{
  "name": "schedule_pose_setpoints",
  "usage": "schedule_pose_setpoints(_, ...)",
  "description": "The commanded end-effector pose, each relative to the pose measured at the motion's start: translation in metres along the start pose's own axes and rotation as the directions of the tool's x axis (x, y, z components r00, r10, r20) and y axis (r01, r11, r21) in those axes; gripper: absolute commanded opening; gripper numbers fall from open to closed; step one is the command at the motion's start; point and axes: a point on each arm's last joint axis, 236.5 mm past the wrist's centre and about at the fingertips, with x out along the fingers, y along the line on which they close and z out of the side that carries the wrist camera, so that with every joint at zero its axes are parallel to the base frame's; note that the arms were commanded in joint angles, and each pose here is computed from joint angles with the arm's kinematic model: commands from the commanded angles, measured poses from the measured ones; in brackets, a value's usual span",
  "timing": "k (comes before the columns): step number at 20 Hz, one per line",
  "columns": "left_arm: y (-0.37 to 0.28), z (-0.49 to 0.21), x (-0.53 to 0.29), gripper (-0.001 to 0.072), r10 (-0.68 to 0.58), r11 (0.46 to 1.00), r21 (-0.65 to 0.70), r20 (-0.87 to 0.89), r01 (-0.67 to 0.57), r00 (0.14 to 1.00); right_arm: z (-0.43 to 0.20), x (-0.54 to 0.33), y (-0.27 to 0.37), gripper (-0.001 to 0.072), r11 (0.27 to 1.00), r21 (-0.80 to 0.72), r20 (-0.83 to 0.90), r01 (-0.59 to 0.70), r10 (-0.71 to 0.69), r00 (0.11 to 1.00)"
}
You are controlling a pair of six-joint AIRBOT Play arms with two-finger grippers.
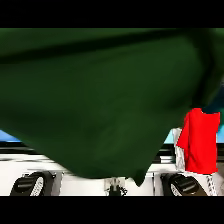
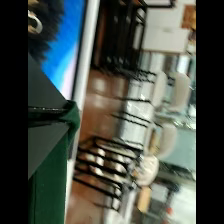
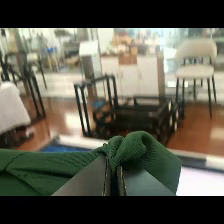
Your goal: Fold the shirts.
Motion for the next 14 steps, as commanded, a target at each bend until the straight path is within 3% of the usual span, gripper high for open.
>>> schedule_pose_setpoints(1, 0.040, -0.063, 0.025, 0.0031, 0.132, 0.991, 0.040, -0.184, -0.126, 0.974, -0.076, 0.056, -0.016, 0.0076, 0.999, -0.035, -0.267, 0.011, -0.020, 0.963)
schedule_pose_setpoints(6, 0.081, -0.197, 0.110, 0.0030, 0.175, 0.979, -0.019, -0.436, -0.204, 0.883, -0.204, 0.191, -0.051, 0.0076, 0.998, 0.027, -0.473, 0.054, -0.035, 0.880)
schedule_pose_setpoints(12, 0.118, -0.317, 0.213, 0.0032, 0.181, 0.944, -0.117, -0.600, -0.309, 0.779, -0.302, 0.302, -0.085, 0.0076, 0.941, 0.284, -0.390, 0.183, -0.061, 0.919)
schedule_pose_setpoints(14, 0.121, -0.363, 0.233, 0.0033, 0.148, 0.924, -0.168, -0.670, -0.343, 0.728, -0.343, 0.310, -0.092, 0.0076, 0.912, 0.337, -0.448, 0.236, -0.064, 0.892)
